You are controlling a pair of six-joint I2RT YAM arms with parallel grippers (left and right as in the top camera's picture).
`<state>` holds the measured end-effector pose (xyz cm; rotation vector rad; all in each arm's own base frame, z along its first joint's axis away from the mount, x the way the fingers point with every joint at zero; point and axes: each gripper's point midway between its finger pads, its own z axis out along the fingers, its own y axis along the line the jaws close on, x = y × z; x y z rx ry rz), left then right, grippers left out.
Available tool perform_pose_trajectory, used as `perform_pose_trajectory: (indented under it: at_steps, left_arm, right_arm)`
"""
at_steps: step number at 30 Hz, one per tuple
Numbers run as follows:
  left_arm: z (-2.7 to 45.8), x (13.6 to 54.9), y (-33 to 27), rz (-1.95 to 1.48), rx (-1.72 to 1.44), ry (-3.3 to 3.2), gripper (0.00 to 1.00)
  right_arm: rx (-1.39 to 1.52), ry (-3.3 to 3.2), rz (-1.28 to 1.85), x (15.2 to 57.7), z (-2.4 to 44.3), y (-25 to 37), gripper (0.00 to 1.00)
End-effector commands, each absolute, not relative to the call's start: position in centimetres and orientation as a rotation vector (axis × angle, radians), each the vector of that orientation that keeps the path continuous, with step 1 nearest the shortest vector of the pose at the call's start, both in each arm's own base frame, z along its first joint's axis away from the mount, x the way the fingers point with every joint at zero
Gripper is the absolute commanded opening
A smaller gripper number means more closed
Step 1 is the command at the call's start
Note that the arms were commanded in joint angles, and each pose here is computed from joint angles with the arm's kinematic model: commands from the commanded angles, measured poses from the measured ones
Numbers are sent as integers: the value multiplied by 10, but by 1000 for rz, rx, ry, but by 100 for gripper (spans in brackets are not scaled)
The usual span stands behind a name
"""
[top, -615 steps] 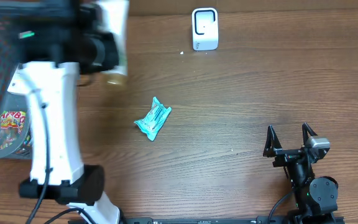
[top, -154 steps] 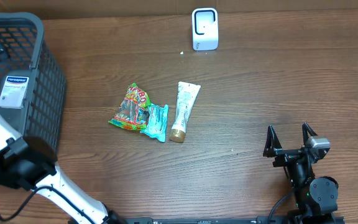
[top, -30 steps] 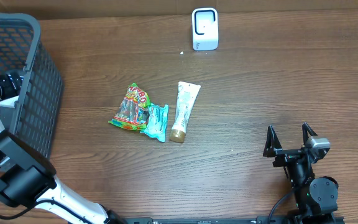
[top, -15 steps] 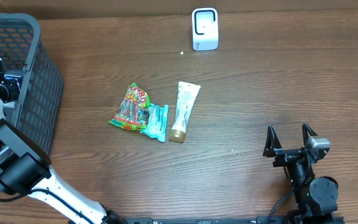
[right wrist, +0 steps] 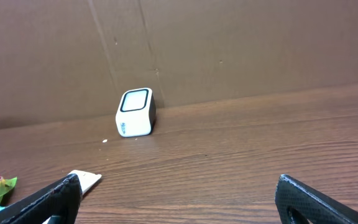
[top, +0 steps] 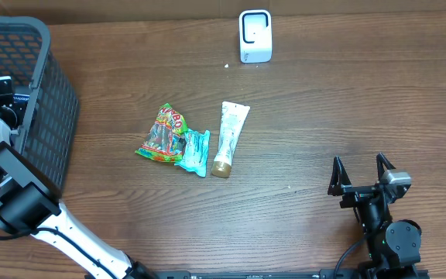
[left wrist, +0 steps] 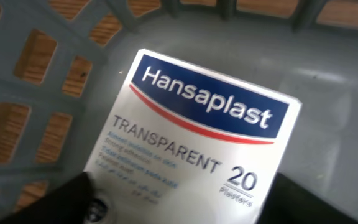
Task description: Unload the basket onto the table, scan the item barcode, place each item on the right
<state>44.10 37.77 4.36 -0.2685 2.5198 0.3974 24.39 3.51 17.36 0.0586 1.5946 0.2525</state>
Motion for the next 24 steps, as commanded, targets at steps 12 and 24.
perform_pose_trajectory:
  at_steps: [12, 24]
  left_arm:
    - [-18, 405, 343, 221, -294, 2760, 9]
    - [-26, 396, 304, -9, -486, 2807, 4]
  right_arm:
    - [58, 1593, 248, 244, 171, 35, 100]
    - [58, 1593, 248, 244, 171, 35, 100]
